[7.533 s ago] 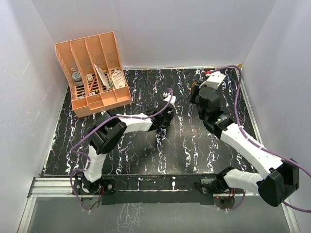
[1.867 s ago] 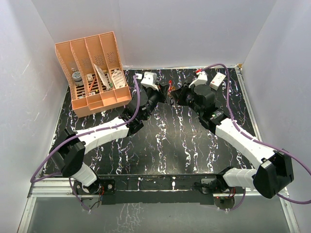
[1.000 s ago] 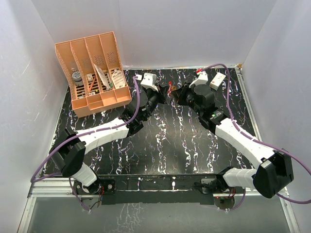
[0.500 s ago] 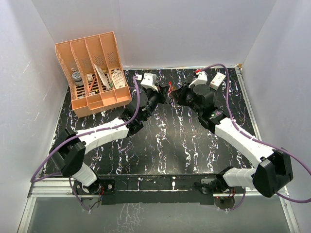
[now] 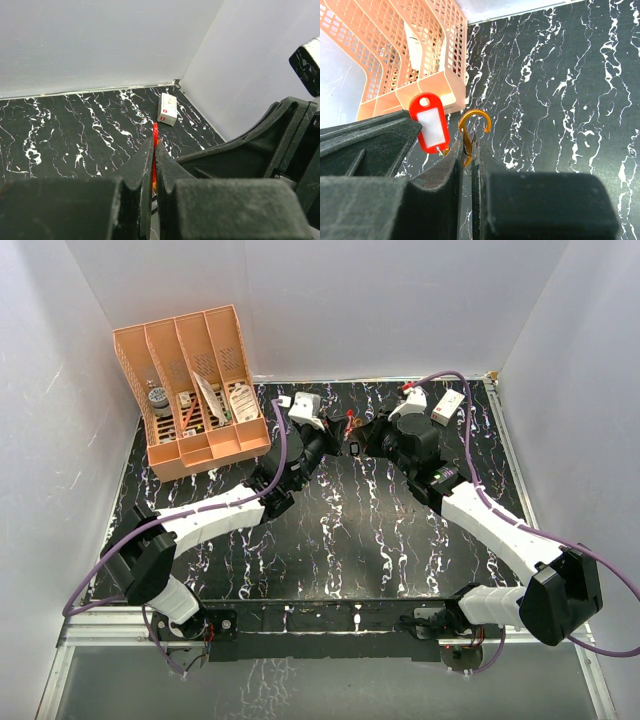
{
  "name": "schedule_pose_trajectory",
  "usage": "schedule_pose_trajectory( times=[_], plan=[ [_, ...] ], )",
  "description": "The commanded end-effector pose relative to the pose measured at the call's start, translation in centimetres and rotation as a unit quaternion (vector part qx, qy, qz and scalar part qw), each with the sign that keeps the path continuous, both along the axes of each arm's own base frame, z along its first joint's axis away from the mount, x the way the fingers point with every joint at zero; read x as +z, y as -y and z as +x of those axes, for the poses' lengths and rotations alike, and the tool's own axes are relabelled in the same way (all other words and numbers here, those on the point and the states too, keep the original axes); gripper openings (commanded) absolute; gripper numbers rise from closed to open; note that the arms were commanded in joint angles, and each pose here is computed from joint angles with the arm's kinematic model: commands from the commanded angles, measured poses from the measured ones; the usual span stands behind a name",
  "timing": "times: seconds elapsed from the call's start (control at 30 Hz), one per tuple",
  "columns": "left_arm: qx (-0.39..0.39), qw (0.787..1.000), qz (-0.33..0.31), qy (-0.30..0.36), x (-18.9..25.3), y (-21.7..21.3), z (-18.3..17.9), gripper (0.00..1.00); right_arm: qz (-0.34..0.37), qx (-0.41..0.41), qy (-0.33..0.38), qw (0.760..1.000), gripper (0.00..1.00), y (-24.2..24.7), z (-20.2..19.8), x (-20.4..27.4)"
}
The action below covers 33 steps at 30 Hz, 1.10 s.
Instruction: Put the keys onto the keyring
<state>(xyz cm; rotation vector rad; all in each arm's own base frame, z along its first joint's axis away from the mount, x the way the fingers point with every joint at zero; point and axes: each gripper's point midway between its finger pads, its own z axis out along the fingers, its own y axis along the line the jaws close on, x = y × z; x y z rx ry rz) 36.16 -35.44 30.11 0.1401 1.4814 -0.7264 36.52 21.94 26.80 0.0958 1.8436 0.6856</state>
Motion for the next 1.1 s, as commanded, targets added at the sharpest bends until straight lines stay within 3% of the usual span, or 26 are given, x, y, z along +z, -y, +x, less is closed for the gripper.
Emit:
schedule_pose_trajectory(
  times=[0.0, 0.47, 0.6, 0.73, 0.9, 1.07],
  plan=[
    [-0.002, 0.999, -0.038, 0.027, 3.2, -0.9, -1.0, 0.0, 0.028, -0.019, 0.039, 0.999, 0.0, 0.3, 0.7, 3.6],
    [-0.008, 0.998, -0.05, 0.024, 3.5, -1.3, -1.6, 0.01, 0.047, -0.049, 0.062, 0.996, 0.0, 1.5, 0.5, 4.2],
    [0.008, 0.999, -0.04, 0.009, 3.2, -2.1, -1.7, 0.52, 0.058, -0.065, 0.099, 0.991, 0.0, 2.4, 0.4, 5.9],
    [0.042, 0.999, -0.033, 0.001, 2.7, -4.2, -2.0, 0.65, 0.055, -0.073, 0.126, 0.988, 0.0, 2.7, 0.6, 7.8],
    [0.052, 0.998, -0.038, 0.011, 3.6, -6.1, -3.1, 0.66, 0.059, -0.064, 0.138, 0.987, 0.0, 2.4, 0.7, 8.9],
    [0.022, 0.999, -0.029, 0.035, 4.0, -5.7, -4.0, 0.58, 0.049, -0.044, 0.15, 0.986, 0.0, 1.9, 0.4, 9.5]
  ],
)
